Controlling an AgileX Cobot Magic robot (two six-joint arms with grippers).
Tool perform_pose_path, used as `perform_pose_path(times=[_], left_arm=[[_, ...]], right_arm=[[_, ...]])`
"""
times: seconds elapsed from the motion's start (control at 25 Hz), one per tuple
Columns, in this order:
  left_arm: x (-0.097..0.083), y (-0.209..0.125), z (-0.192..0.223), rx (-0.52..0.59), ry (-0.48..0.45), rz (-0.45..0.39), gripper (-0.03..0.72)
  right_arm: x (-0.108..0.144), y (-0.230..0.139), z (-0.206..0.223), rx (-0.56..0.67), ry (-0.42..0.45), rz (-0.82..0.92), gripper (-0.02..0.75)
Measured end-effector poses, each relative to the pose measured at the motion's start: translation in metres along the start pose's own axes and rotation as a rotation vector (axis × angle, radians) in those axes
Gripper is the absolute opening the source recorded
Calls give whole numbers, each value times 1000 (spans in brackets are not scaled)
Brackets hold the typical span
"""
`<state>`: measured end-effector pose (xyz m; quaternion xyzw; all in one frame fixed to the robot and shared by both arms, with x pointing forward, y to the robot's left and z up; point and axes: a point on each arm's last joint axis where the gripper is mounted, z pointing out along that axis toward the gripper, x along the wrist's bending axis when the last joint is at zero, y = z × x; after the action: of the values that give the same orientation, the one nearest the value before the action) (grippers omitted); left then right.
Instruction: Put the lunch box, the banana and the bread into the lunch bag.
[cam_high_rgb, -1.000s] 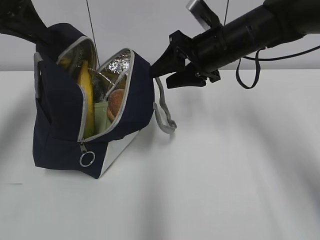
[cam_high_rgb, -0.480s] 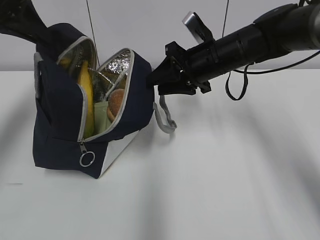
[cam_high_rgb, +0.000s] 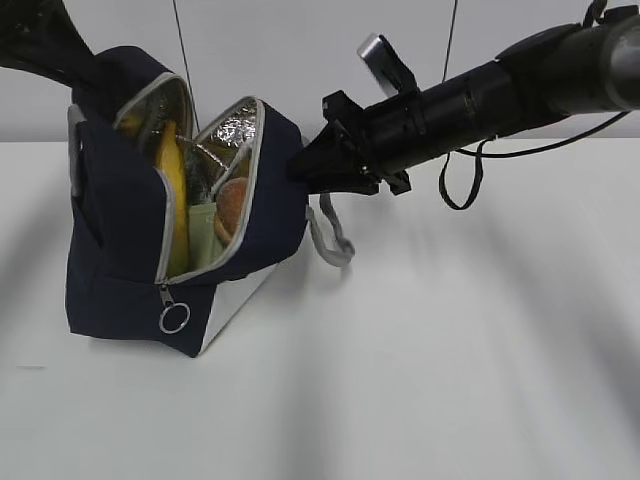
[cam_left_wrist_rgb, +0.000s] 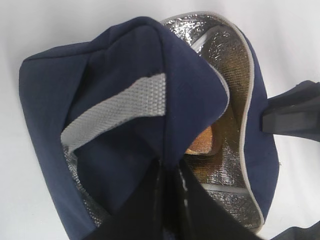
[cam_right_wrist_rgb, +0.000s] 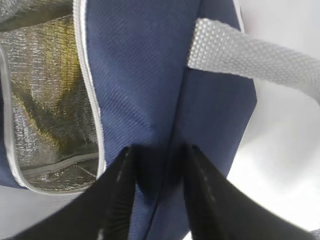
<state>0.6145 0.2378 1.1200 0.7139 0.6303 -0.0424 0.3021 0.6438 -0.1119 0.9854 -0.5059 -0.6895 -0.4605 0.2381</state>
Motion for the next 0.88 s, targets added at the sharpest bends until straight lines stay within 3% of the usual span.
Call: perform_pose_path(times=[0.4,0.64,0.88], left_arm=[[0,0,0,0,0,0,-15],[-1,0,0,3,-10,-3,-15],[-13,-1,3,3,-80,0,-15]], right_arm=[[-1,0,6,-5,20,-5,57],[21,18,-2,16,69,-74,29],[45,30,-24,122,-97,-120,29]])
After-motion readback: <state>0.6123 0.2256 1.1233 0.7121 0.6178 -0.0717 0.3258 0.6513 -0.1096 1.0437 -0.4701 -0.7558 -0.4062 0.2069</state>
